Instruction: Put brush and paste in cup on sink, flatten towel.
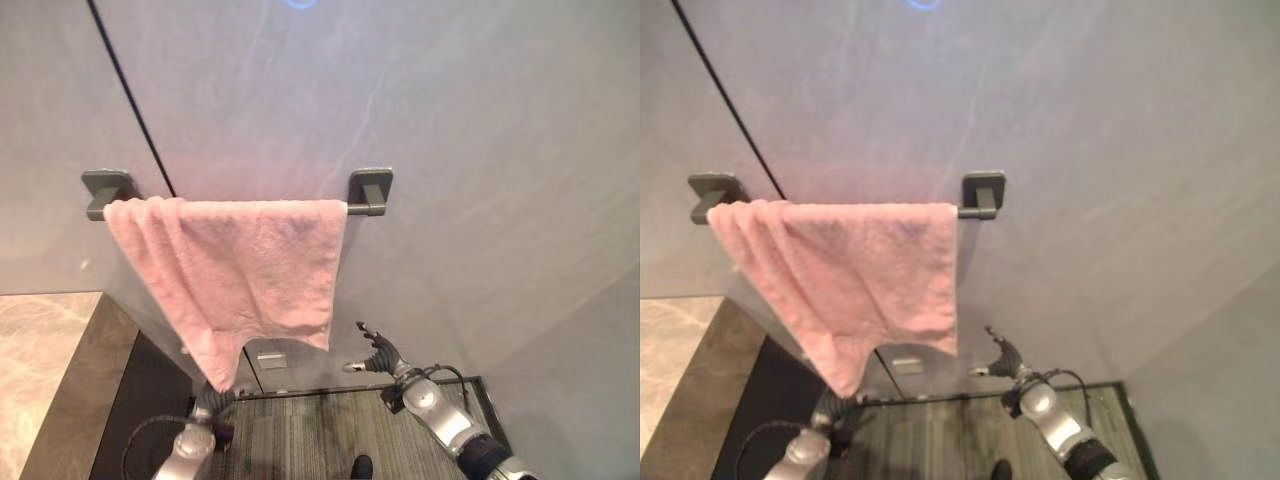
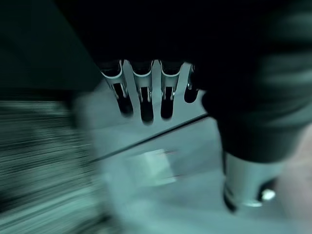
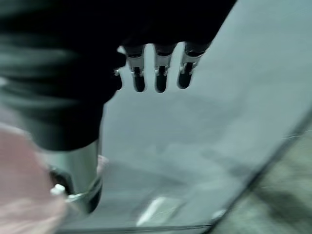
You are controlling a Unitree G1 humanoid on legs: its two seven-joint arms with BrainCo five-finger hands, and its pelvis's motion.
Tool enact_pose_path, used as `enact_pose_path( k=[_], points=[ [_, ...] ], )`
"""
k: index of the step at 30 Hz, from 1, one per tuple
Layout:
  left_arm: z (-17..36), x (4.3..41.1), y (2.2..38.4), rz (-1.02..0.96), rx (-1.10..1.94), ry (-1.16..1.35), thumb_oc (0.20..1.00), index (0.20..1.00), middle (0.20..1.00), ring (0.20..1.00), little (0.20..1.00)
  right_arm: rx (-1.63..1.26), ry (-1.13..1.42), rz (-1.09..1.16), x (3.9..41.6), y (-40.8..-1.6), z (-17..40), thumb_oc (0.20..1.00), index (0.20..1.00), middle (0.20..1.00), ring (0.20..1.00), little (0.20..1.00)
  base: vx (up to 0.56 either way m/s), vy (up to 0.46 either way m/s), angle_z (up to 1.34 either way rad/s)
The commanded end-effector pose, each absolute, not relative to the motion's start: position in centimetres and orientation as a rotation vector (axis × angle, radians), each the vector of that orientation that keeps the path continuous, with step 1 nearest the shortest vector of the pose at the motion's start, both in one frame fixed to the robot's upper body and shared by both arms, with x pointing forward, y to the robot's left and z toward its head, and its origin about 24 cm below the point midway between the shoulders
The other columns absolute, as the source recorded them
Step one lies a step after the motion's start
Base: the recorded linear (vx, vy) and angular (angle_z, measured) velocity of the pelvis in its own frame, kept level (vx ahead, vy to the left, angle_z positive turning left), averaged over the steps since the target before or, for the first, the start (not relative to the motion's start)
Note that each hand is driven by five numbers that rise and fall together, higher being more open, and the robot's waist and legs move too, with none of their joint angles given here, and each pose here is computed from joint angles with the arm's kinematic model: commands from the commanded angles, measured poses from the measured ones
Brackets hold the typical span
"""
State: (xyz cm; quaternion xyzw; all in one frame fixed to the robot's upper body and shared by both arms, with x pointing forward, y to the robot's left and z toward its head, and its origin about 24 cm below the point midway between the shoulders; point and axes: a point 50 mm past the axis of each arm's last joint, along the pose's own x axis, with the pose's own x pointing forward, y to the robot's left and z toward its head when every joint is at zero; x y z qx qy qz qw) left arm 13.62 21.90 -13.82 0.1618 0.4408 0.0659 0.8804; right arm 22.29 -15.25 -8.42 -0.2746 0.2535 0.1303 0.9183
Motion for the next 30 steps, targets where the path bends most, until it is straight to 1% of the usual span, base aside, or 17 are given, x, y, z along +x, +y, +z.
enact_pose_path(
  k=[1,2,4,8,11,12,14,15,17,18,19,22,23,24,26,28,30],
  points=[
    [-14.1,14.5,22.1,0.125,0.416,0.948,1.0,1.0,1.0,1.0,1.0,-0.567,0.512,0.195,22.7,-15.8,-8.6,1.0,1.0,1.0,1.0,1.0,0.0,0.0,0.0],
    [-14.1,14.5,22.1,0.125,0.416,0.948,1.0,1.0,1.0,1.0,1.0,-0.567,0.511,0.195,22.7,-15.8,-8.6,1.0,1.0,1.0,1.0,1.0,0.0,0.0,0.0],
    [-15.3,12.6,21.9,0.077,0.502,1.056,1.0,1.0,1.0,1.0,1.0,-0.612,0.656,0.14,20.6,-17.9,-10.8,1.0,1.0,1.0,1.0,1.0,0.0,0.0,0.0],
    [-15.2,12.6,21.9,0.083,0.505,1.04,1.0,1.0,1.0,1.0,1.0,-0.563,0.605,0.102,20.9,-18.6,-9.9,1.0,1.0,1.0,1.0,1.0,0.01,0.01,-0.1],
    [-14.5,13.5,22.1,0.094,0.483,0.952,1.0,1.0,1.0,1.0,1.0,-0.525,0.506,0.04,21.3,-19.9,-8.0,1.0,1.0,1.0,1.0,1.0,-0.01,0.01,-0.15],
    [-13.2,14.6,22.4,0.07,0.518,0.839,1.0,1.0,1.0,1.0,1.0,-0.544,0.382,-0.03,21.6,-21.5,-5.5,1.0,1.0,1.0,1.0,1.0,0.0,0.005,-0.07],
    [-11.2,15.7,23.5,0.087,0.588,0.694,1.0,1.0,1.0,1.0,1.0,-0.592,0.279,-0.172,21.4,-23.9,-3.2,1.0,1.0,1.0,1.0,1.0,0.0,0.001,-0.02],
    [-9.5,15.7,25.1,0.171,0.632,0.603,1.0,1.0,1.0,1.0,1.0,-0.571,0.196,-0.328,21.1,-25.5,-1.5,1.0,1.0,1.0,1.0,1.0,0.0,0.0,0.0],
    [-7.6,15.4,26.5,0.308,0.633,0.507,1.0,1.0,1.0,1.0,1.0,-0.56,0.086,-0.44,20.7,-26.2,0.5,1.0,1.0,1.0,1.0,1.0,0.0,0.0,0.0],
    [-6.7,14.5,27.7,0.459,0.627,0.48,1.0,1.0,1.0,1.0,1.0,-0.547,-0.025,-0.509,20.4,-26.5,2.7,1.0,1.0,1.0,1.0,1.0,-0.01,-0.03,-0.03],
    [-6.0,14.3,28.0,0.521,0.593,0.449,1.0,1.0,1.0,1.0,1.0,-0.548,-0.074,-0.532,20.4,-26.6,3.7,1.0,1.0,1.0,1.0,1.0,0.0,0.0,0.0],
    [-3.6,14.1,28.9,0.703,0.458,0.342,1.0,1.0,1.0,1.0,1.0,-0.524,-0.302,-0.588,21.2,-25.7,8.2,1.0,1.0,1.0,1.0,1.0,-0.01,-0.019,0.11],
    [-0.3,15.4,30.0,0.784,0.499,0.172,1.0,1.0,1.0,1.0,1.0,-0.592,-0.484,-0.523,21.8,-24.0,11.4,1.0,1.0,1.0,1.0,1.0,0.0,-0.013,0.17],
    [-0.3,15.4,30.0,0.787,0.501,0.172,1.0,1.0,1.0,1.0,1.0,-0.592,-0.485,-0.521,21.8,-23.9,11.5,1.0,1.0,1.0,1.0,1.0,0.03,-0.015,0.13],
    [5.8,16.1,32.3,0.933,0.774,-0.108,1.0,1.0,1.0,1.0,1.0,-0.792,-0.761,-0.347,22.4,-20.7,16.1,1.0,1.0,1.0,1.0,1.0,0.03,-0.009,0.07],
    [9.8,16.8,32.9,1.0,0.904,-0.308,1.0,1.0,1.0,1.0,1.0,-0.8,-0.871,-0.252,22.9,-18.8,17.7,1.0,1.0,1.0,1.0,1.0,0.0,0.0,0.0],
    [10.8,16.8,32.9,1.019,0.913,-0.361,1.0,1.0,1.0,1.0,1.0,-0.788,-0.894,-0.229,23.1,-18.2,18.1,1.0,1.0,1.0,1.0,1.0,0.01,0.005,0.0]
  ],
)
